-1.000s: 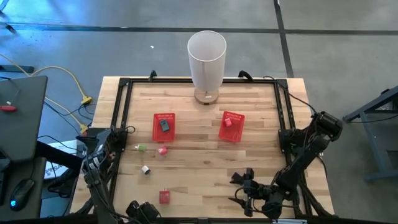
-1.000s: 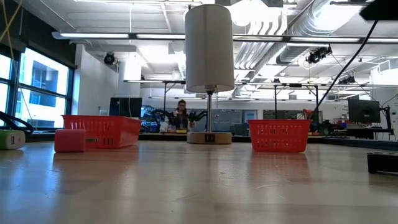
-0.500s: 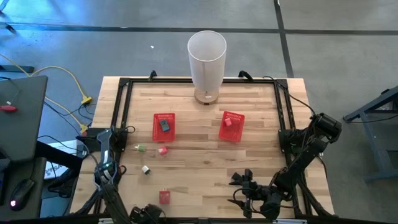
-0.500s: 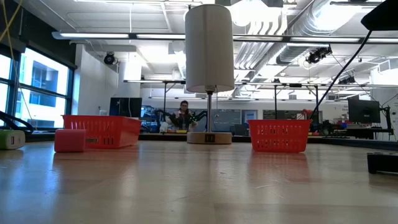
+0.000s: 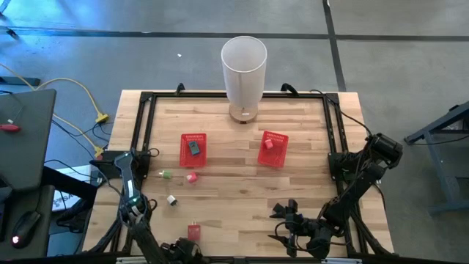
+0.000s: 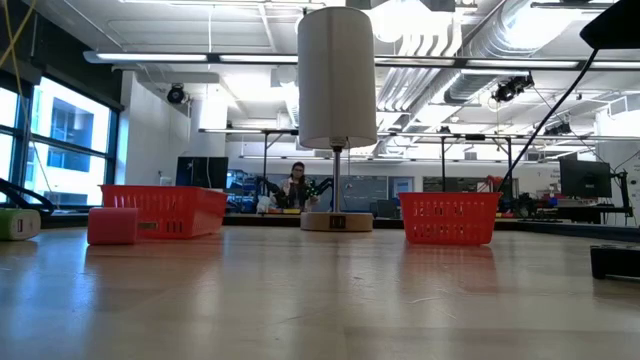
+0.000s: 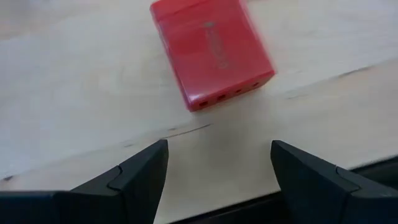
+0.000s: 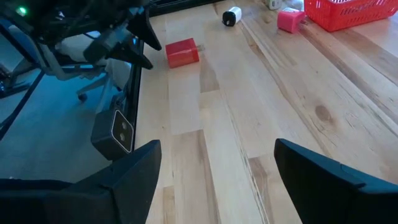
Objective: Pick & Place Office items
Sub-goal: Put the red charger adapter into the right red bin
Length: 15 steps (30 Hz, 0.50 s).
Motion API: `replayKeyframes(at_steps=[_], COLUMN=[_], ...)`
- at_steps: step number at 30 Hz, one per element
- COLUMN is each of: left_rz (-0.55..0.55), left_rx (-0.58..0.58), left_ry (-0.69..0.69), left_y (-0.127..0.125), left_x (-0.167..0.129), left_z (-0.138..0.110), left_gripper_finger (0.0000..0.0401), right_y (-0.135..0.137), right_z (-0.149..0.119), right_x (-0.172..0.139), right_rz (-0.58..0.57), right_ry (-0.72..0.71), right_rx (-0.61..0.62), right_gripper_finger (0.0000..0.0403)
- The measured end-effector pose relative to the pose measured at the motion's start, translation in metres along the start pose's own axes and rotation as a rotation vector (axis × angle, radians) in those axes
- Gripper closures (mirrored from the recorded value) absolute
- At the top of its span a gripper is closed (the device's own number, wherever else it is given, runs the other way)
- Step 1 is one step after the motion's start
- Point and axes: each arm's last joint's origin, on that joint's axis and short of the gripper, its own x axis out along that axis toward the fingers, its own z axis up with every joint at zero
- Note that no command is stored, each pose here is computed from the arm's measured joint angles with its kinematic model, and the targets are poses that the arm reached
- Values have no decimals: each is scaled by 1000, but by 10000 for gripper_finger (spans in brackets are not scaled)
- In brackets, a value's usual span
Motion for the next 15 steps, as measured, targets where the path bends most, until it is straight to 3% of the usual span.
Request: replayKeyframes(at_steps=[15], left_rz=[11], left_rx=[-23], left_ry=[11], left_y=[-2], left_x=[1], left_z=[2], left_gripper_finger=[125], right_y=[1], right_z=[0], right_x=[0], right_rz=[4], right_ry=[-4], right_rx=[7], right_gripper_finger=[102])
